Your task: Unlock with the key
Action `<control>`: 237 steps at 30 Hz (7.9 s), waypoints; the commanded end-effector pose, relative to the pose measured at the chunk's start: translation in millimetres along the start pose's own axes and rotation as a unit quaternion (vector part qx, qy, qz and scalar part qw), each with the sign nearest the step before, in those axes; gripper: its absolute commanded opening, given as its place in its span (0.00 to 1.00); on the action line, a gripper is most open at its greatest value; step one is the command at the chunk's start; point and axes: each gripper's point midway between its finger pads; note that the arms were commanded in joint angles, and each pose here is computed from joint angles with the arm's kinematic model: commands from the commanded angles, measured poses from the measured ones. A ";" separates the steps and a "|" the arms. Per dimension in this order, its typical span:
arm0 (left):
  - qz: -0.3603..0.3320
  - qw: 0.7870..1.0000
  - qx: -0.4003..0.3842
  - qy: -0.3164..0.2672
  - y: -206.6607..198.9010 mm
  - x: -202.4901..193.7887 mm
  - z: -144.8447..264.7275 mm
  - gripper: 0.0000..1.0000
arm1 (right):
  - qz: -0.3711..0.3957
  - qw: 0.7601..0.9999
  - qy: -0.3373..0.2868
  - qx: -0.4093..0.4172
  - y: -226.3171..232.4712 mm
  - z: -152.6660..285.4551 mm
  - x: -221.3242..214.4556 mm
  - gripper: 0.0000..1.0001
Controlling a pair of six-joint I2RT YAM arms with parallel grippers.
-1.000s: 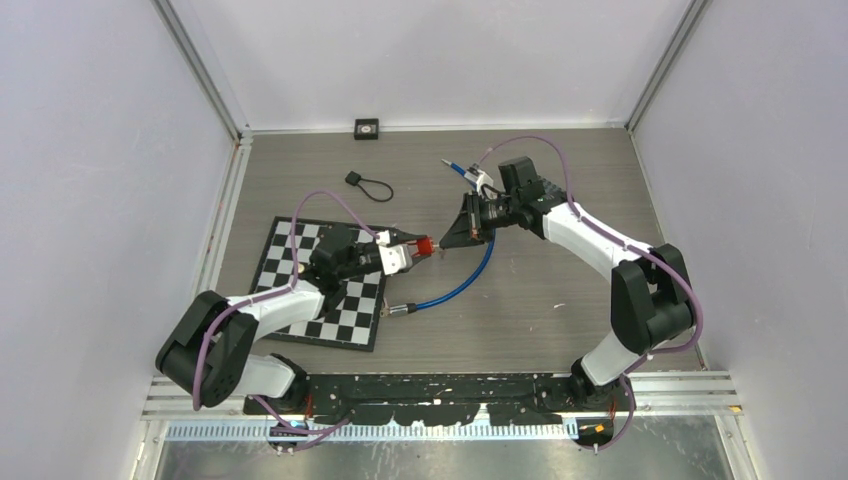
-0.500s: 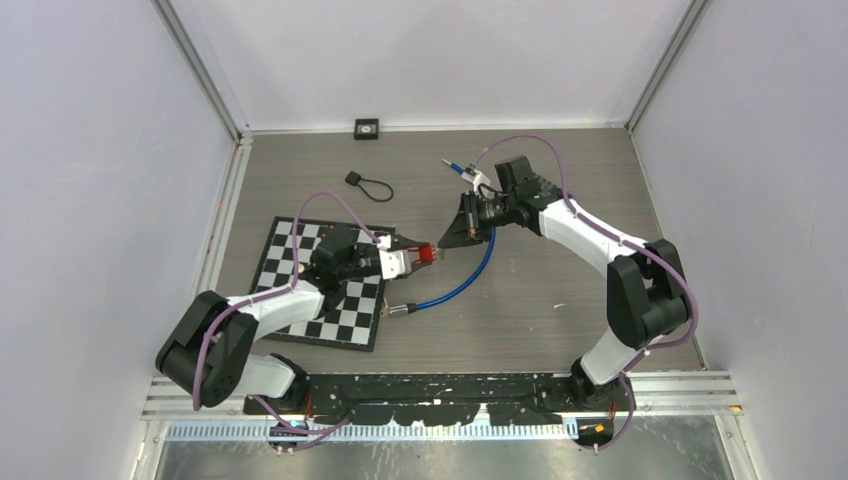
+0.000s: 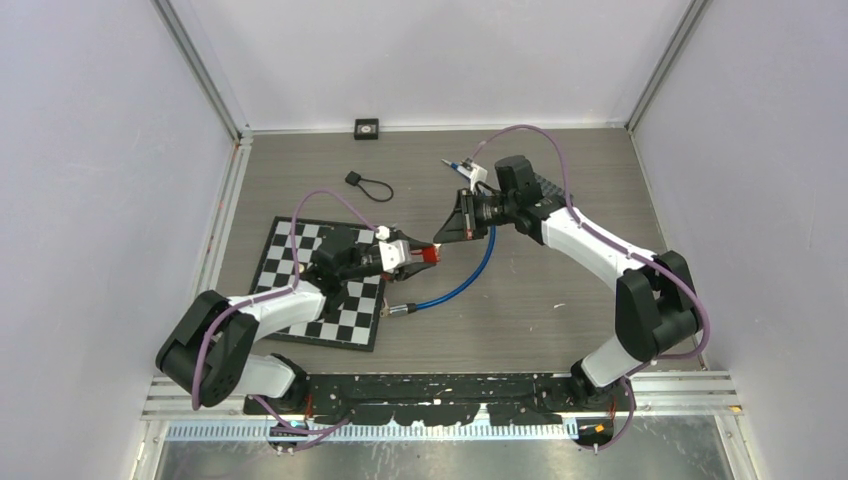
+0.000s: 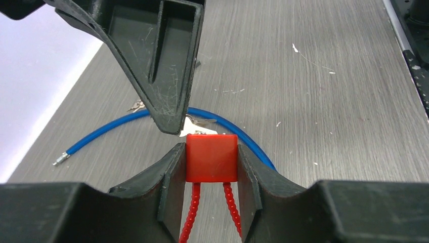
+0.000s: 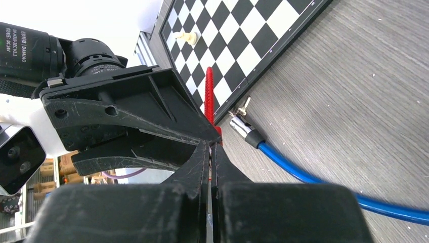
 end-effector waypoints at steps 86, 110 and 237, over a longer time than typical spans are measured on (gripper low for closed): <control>0.053 0.980 0.038 0.186 45.3 -22.8 -73.3 1.00 | 0.072 0.971 -0.167 -0.158 -49.8 139.4 27.6 0.00; 0.240 0.953 -0.071 0.170 -2.8 44.8 -112.4 0.51 | 0.051 0.978 -0.184 -0.089 -23.8 123.6 40.9 0.00; 0.338 0.896 -0.212 0.196 -33.0 50.4 -76.2 0.00 | 0.240 0.971 -0.016 -0.011 -5.8 89.0 -26.3 0.29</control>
Point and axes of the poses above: each gripper's point midway between its finger pads, its own z axis back along the fingers, its own y axis along the line the jaws close on, x = y × z, and after that the axes turned 7 degrees about z, right-handed
